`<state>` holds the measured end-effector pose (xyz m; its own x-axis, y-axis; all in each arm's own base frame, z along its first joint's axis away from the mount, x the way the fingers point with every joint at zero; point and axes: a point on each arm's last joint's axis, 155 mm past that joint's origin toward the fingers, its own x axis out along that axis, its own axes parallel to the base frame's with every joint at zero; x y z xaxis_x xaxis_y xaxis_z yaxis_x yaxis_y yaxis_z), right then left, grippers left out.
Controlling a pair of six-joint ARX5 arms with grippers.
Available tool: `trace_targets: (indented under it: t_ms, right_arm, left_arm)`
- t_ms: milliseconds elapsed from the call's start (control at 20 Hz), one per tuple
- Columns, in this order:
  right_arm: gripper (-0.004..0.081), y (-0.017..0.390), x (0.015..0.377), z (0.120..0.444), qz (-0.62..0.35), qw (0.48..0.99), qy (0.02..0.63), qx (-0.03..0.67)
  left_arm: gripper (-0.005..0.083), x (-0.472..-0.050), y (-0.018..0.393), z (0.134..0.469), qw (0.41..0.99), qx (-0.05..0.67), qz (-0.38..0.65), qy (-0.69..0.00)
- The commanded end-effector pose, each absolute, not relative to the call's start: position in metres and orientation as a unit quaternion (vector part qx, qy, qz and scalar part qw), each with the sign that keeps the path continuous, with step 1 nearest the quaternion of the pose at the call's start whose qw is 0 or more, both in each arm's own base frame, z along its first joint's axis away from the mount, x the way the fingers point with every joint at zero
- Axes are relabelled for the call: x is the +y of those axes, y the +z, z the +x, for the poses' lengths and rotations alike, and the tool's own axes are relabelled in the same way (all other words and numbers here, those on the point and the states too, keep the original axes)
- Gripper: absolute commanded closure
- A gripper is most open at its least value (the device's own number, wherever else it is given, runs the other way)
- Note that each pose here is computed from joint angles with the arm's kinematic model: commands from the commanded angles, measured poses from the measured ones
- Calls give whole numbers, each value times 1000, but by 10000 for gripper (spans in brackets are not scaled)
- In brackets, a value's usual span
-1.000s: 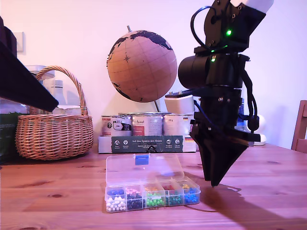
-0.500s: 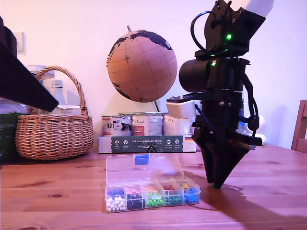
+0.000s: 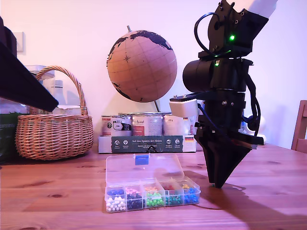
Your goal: Sort the loose pins on the table into their correct compartments
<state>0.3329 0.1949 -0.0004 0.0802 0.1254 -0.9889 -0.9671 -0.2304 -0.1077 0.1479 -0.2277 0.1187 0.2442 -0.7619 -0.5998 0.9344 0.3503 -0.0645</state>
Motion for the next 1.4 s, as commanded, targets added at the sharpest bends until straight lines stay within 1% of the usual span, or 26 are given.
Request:
trace_targets:
  t_ms: [0,100,300,400,500,700,800,1150,1200,1350]
  right_arm:
    - [617,-13,194,324,-542,475,572,392]
    - [644,-12,196,323,-538,475,578,387]
    - [655,-14,195,321,-540,469,582,387]
    - [686,-17,195,320,-538,466,583,391]
    - [692,-19,195,320,-538,466,584,390]
    - [742,-20,195,321,-539,467,583,390]
    - [781,-20,196,322,-539,467,583,389]
    - [782,-22,193,318,-537,461,584,399]
    - [782,-22,191,315,-531,462,581,409]
    - [781,-22,188,310,-493,492,552,458]
  left_arm:
    - [797,-228,119,148,773,277,156,-549]
    - [797,-228,119,148,773,277,156,-549]
    - [797,-228,119,148,773,277,156,-549]
    - [797,-228,119,148,773,277,156,-549]
    - [797,-228,119,148,773,277,156,-549]
    - [797,-228,119,148,773,277,156,-549]
    - [797,-228,119,148,773,277,156,-549]
    - [797,-228,119,148,773,277,156,-549]
    - [797,-228,119,148,773,277,156,-549]
    - [797,-228,119,148,773,277,156,-549]
